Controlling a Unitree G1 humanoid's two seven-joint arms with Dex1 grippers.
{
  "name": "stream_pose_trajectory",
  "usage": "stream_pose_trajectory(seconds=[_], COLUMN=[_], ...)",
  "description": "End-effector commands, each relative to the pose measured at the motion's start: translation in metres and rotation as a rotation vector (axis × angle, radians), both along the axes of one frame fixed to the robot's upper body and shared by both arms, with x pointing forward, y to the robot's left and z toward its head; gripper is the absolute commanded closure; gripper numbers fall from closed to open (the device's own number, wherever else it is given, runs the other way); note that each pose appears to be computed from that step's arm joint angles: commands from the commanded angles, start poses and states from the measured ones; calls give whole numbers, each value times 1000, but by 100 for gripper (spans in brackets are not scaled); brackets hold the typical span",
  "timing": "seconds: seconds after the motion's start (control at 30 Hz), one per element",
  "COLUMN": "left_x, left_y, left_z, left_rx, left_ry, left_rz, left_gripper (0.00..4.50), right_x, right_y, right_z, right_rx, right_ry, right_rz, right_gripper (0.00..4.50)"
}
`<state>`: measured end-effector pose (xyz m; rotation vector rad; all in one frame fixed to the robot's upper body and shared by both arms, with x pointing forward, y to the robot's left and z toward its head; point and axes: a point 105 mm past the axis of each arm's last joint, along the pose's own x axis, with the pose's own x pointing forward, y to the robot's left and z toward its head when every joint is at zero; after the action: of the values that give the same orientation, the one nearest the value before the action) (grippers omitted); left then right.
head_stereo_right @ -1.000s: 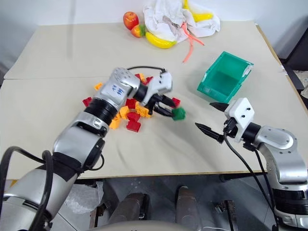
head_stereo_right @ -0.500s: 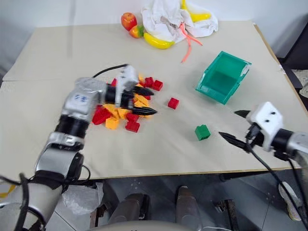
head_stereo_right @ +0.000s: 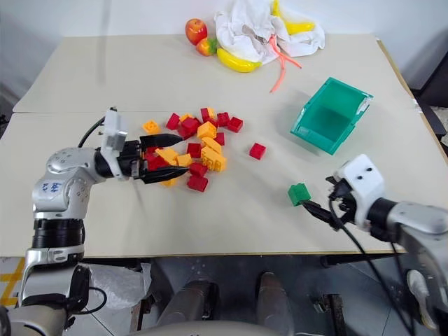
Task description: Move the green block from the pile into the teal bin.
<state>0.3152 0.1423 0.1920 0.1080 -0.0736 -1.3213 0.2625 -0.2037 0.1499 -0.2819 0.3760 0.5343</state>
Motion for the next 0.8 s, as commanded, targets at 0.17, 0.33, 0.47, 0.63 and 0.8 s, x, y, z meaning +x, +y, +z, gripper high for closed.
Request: stream_pose_trajectory(seconds=[0.17,0.33,0.47,0.63,0.8], left_x=[-20,-14,-9,-3,4], left_y=[15,13,8,-5,-24], left_z=[2,3,10,20,23], left_rx=[55,60,35,2,3], left_ry=[-91,-119,-135,-164,-174], left_rz=[-83,-63,-21,49,130], left_gripper=[2,0,0,0,0], right_x=[19,21,22,31,54], right_y=[9,15,19,19,17], right_z=[-22,-32,-28,-6,35], right_rx=[53,47,67,64,68], right_ry=[-37,-20,-44,-138,-284], right_rz=[-197,-177,-170,-161,-159], right_gripper=[0,63,193,302,302])
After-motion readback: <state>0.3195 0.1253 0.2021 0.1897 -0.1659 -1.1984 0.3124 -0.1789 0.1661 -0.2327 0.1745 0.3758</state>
